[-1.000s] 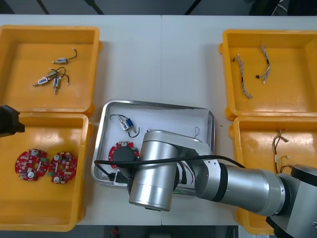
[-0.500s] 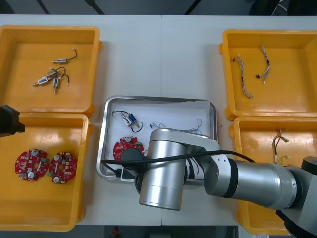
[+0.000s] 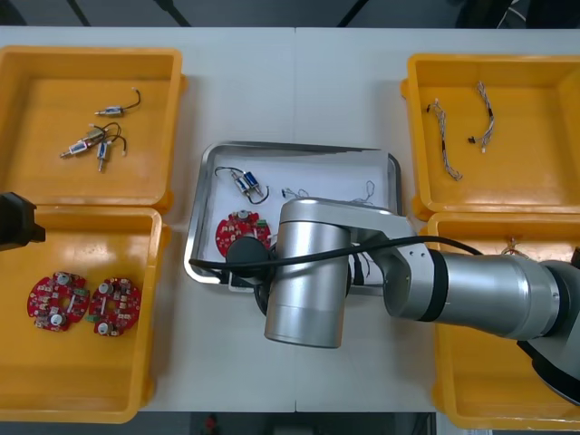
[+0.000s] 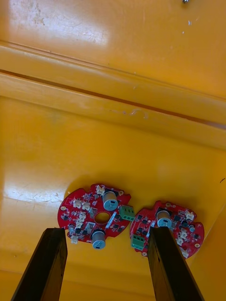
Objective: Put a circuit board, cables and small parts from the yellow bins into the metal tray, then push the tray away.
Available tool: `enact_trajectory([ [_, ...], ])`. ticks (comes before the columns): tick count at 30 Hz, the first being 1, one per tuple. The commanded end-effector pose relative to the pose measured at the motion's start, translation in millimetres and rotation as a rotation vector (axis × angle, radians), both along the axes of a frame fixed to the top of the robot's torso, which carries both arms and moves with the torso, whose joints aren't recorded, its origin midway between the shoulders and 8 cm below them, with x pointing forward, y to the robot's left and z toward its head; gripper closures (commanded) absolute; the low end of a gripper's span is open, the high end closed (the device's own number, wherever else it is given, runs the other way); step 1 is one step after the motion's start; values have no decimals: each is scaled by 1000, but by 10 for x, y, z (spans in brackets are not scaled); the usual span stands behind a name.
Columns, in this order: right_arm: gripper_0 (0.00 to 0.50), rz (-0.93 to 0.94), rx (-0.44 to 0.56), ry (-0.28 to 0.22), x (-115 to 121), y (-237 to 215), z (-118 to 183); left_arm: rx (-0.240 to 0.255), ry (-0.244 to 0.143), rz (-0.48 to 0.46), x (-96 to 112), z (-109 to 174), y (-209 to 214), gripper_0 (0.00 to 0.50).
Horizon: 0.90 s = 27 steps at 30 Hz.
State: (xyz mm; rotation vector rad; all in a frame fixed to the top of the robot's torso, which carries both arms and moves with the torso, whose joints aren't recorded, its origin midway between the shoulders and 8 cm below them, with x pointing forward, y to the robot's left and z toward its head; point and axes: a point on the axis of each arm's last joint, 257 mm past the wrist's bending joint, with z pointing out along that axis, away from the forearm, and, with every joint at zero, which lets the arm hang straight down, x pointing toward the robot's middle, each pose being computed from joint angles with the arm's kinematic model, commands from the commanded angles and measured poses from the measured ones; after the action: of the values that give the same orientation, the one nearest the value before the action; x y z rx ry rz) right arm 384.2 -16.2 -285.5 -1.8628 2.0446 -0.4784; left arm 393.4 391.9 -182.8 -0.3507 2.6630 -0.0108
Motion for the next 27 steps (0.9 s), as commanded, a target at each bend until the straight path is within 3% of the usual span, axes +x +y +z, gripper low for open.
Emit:
enact_trajectory([
  [1,500,38,-6,-61,205,42,257,51,-8,-20,-1,112,140,0],
  [19,500,84,-5,-163,928,136,512,51,-8,-20,-1,112,140,0],
  [27,500,152,-92,-206,1264,35,656,51,-8,-20,-1,112,140,0],
])
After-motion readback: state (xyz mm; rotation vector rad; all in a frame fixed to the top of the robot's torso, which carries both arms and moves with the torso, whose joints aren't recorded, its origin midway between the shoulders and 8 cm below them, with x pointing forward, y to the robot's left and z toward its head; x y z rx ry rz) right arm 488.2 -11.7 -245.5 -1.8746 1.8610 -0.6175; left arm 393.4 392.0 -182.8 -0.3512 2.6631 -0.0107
